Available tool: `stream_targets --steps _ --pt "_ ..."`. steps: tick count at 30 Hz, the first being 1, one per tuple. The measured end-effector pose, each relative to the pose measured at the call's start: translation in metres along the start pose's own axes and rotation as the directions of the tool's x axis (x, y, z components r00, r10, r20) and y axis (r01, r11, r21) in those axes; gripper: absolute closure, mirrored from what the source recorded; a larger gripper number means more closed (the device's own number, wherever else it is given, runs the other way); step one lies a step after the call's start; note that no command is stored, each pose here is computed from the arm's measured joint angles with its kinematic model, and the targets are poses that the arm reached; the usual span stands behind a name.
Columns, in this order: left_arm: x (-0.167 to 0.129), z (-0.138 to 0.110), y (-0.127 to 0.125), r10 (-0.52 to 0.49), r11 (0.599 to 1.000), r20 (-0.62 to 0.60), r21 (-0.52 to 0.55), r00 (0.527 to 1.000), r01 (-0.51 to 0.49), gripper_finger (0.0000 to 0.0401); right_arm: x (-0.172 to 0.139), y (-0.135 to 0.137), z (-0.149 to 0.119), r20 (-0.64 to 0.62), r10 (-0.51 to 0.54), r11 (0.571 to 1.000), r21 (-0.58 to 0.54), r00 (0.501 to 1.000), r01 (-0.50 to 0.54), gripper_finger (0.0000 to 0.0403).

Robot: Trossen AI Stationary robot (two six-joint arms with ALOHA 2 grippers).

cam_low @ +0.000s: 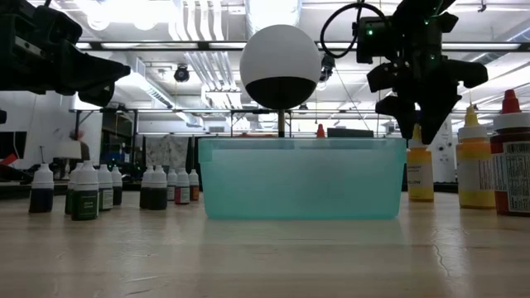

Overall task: Pick & Place food coloring
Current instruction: Put the top large yellow food coloring bottle into the green bin

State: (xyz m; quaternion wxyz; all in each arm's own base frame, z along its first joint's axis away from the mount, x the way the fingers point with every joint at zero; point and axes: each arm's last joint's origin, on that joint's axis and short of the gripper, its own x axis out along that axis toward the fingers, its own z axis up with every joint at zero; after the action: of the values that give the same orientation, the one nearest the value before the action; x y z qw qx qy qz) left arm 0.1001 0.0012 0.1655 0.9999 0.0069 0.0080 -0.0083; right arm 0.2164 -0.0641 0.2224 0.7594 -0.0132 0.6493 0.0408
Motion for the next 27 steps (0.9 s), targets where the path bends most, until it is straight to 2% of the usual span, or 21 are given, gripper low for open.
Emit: stream_targets --steps 13,27 --pt "0.0000 0.0000 0.0000 0.000 1.000 0.000 0.000 1.000 0.000 0.0401 0.0001 0.0003 0.0009 0.017 0.020 1.000 0.000 1.000 -0.020 0.0293" --pt "0.0000 0.0000 0.0000 0.000 1.000 0.000 0.000 1.000 0.000 0.0401 -0.0047 -0.0001 0.0024 0.013 0.012 1.000 0.021 1.000 -0.012 0.0295"
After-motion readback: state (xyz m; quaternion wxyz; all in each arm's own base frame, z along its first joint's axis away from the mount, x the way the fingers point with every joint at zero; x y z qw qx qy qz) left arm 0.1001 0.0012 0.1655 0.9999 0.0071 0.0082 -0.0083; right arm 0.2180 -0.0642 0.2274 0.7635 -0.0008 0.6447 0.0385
